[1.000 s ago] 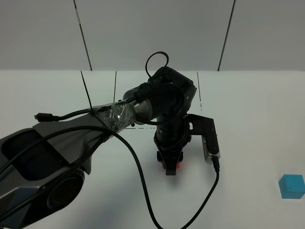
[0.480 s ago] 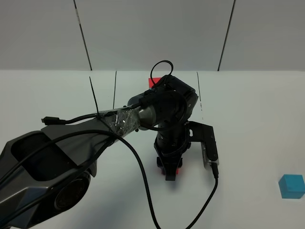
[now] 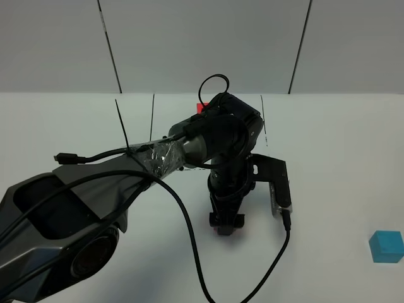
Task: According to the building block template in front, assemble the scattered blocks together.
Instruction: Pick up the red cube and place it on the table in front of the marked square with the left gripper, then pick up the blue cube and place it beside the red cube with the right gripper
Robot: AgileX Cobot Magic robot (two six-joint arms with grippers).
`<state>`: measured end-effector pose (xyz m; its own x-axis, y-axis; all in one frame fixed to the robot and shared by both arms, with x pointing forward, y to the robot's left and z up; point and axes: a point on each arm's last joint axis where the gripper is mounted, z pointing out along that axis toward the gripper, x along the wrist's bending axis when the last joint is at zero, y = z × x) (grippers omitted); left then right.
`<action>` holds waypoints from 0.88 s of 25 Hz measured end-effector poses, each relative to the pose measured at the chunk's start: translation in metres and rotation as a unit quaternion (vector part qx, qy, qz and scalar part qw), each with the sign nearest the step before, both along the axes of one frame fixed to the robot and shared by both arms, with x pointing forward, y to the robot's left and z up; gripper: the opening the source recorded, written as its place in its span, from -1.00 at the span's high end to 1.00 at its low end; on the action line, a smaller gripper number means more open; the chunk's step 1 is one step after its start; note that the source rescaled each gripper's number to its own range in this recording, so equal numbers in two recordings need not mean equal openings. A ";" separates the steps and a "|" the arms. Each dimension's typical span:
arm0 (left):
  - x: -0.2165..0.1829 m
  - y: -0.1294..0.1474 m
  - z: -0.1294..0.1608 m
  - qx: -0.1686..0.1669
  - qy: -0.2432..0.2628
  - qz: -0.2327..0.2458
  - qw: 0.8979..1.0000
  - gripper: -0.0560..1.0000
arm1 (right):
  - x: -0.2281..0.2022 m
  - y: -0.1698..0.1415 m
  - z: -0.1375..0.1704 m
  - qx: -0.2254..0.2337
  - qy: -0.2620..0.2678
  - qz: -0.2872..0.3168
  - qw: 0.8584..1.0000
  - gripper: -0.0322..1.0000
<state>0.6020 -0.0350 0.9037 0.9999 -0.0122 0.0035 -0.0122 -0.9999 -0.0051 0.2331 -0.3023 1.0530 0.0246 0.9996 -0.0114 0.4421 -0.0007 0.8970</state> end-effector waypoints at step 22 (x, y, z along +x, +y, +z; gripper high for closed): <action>0.071 0.264 0.134 -0.060 -0.074 0.517 0.851 -0.65 | 0.000 0.000 0.000 0.000 0.000 0.000 1.000 -1.00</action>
